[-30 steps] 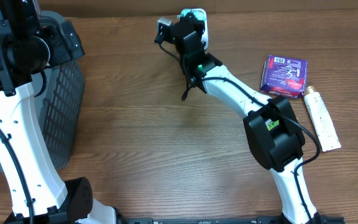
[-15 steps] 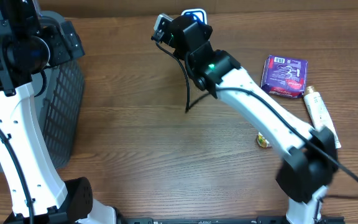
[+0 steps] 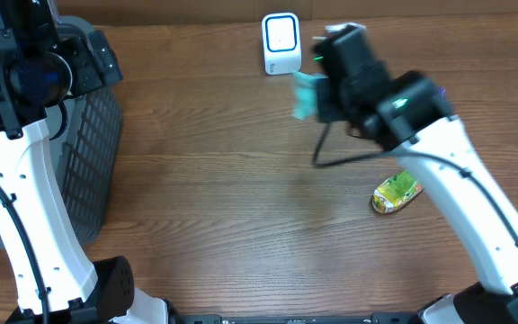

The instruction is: Scan the item barcode

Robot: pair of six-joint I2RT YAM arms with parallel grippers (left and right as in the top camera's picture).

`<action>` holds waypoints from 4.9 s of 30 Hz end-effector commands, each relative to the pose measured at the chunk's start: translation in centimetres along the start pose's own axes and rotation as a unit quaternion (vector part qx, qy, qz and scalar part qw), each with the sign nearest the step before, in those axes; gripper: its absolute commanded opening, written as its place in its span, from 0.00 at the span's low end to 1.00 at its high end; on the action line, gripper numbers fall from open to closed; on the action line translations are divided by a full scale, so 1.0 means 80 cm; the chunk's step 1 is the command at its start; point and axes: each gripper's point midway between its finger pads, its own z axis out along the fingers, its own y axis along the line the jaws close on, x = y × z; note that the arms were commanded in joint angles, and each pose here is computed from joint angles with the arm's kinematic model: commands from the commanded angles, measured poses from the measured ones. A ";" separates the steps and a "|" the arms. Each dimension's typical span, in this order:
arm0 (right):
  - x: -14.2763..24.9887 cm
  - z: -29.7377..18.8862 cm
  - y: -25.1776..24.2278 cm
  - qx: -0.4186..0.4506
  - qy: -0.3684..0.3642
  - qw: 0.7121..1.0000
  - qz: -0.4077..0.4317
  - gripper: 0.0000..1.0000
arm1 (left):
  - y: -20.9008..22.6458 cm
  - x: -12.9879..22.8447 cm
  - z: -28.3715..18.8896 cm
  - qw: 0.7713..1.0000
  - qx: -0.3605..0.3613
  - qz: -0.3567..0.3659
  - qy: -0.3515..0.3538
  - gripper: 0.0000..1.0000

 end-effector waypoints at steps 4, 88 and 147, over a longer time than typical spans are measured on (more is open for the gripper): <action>0.047 0.031 -0.136 0.114 0.084 0.967 0.213 0.04 | -0.002 -0.004 -0.003 1.000 0.004 0.004 -0.006 1.00; 0.084 -0.153 -0.186 -0.045 -0.430 0.896 0.098 1.00 | -0.002 -0.004 -0.003 1.000 0.004 0.004 -0.006 0.99; 0.207 0.009 -0.147 -0.094 -0.454 0.886 -0.007 1.00 | -0.002 -0.004 -0.003 1.000 0.004 0.004 -0.006 1.00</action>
